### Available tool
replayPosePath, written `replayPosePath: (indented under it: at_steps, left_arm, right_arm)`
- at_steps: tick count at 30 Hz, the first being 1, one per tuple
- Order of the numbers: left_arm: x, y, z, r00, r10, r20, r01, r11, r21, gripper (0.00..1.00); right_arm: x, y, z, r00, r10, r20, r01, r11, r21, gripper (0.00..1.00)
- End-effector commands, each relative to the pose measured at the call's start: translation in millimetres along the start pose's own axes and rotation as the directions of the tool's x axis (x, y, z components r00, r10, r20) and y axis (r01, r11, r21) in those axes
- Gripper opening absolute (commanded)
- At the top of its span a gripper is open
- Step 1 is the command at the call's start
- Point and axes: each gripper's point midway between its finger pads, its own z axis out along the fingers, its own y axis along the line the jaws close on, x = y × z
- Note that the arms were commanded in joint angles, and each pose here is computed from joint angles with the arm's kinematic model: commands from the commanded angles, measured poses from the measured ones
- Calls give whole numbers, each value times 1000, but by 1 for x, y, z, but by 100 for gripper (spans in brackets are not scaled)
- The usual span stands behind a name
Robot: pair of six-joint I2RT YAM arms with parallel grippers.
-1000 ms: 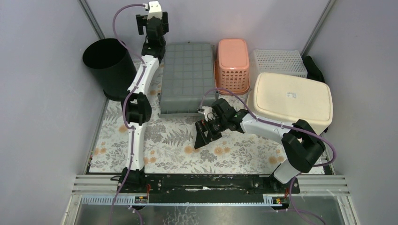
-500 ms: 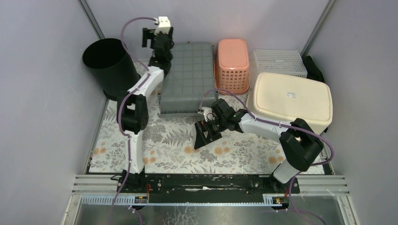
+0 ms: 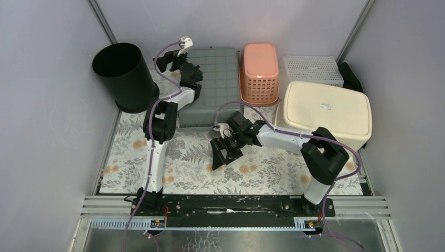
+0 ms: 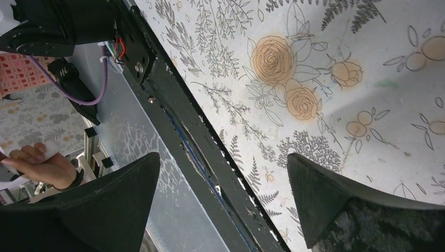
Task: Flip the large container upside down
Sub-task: Move the container to the center of the board.
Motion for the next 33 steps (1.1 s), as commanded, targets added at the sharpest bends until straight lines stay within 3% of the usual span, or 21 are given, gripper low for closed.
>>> replayPosePath:
  at_steps: [1, 6, 13, 17, 22, 25, 29, 33]
  left_arm:
    - [18, 49, 5, 981, -193, -27, 183, 960, -211, 100]
    - [58, 75, 21, 960, -264, -88, 221, 915, -337, 100]
    - [74, 86, 37, 920, -385, -69, 332, 862, -382, 100]
    - [88, 77, 45, 897, -428, -112, 373, 867, -330, 100]
    - [113, 71, 67, 792, -565, -231, 502, 819, -278, 99]
    - [128, 65, 78, 722, -620, -306, 572, 785, -239, 92]
    - [133, 53, 74, 716, -605, -347, 579, 793, -189, 91]
    - [133, 42, 49, 725, -582, -370, 586, 802, -113, 90]
  right_arm:
    - [-11, 14, 8, 1000, -20, -20, 20, 1000, -1, 98]
    - [-9, 22, 22, 998, -29, -57, 29, 1000, -7, 98]
    - [-8, 29, 37, 994, -39, -98, 38, 999, -8, 98]
    - [-6, 30, 42, 993, -39, -109, 39, 999, -5, 97]
    - [-5, 31, 44, 992, -42, -118, 42, 999, -5, 97]
    - [-5, 31, 43, 992, -44, -117, 44, 999, -2, 97]
    - [-19, 36, 35, 992, -94, -87, 96, 995, 21, 97]
    - [-60, 57, 14, 983, -186, -3, 185, 980, 72, 97]
